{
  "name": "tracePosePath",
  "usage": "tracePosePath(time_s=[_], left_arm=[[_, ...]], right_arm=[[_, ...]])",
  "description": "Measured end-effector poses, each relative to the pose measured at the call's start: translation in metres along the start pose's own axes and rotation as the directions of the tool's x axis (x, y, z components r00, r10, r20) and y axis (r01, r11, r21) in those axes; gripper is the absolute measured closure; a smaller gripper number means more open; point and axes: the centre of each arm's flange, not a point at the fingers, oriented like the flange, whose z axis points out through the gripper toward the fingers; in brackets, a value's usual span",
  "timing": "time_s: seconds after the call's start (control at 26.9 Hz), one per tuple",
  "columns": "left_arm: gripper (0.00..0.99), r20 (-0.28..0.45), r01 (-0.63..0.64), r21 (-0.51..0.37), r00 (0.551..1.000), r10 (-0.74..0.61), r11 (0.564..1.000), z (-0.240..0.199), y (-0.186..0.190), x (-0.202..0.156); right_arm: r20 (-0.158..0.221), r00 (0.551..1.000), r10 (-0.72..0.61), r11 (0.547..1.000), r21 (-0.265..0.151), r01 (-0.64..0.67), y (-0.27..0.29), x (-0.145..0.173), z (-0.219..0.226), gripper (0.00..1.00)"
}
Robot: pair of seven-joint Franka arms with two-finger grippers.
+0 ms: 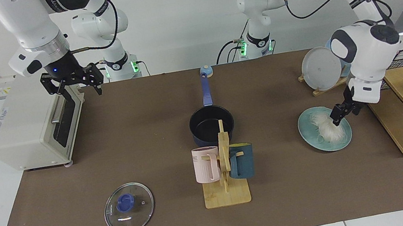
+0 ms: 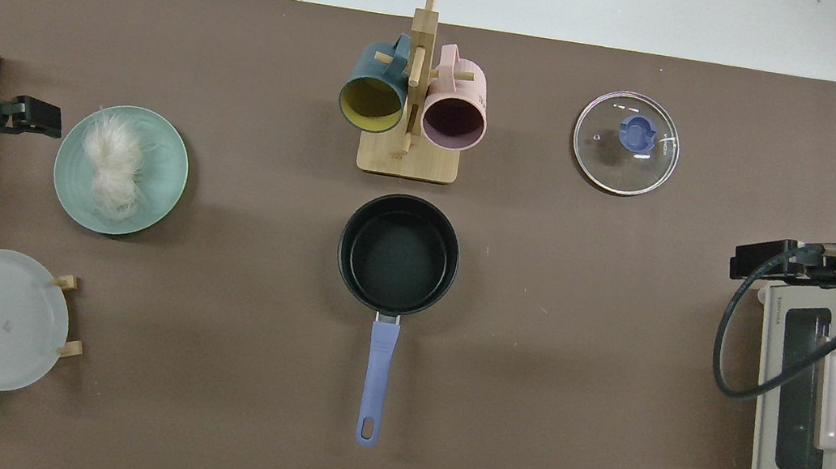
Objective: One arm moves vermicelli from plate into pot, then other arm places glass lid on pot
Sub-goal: 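Reach the left gripper down to the vermicelli on the teal plate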
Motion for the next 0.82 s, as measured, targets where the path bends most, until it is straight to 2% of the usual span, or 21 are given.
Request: tracePosePath(time_s=[0.22,0.82], left_arm=[[0.000,0.007,-0.013,-0.001,1.000,0.013,1.000,0.042,0.014,0.000],[0.000,0.067,-0.078,0.004,0.995,0.077,0.997,0.065,0.012,-0.017]], right_arm=[[0.000,1.000,0.000,1.000,0.000,0.000,0.000,0.000,0.000,0.00],[0.000,1.000,0.000,1.000,0.000,0.000,0.000,0.000,0.000,0.00]])
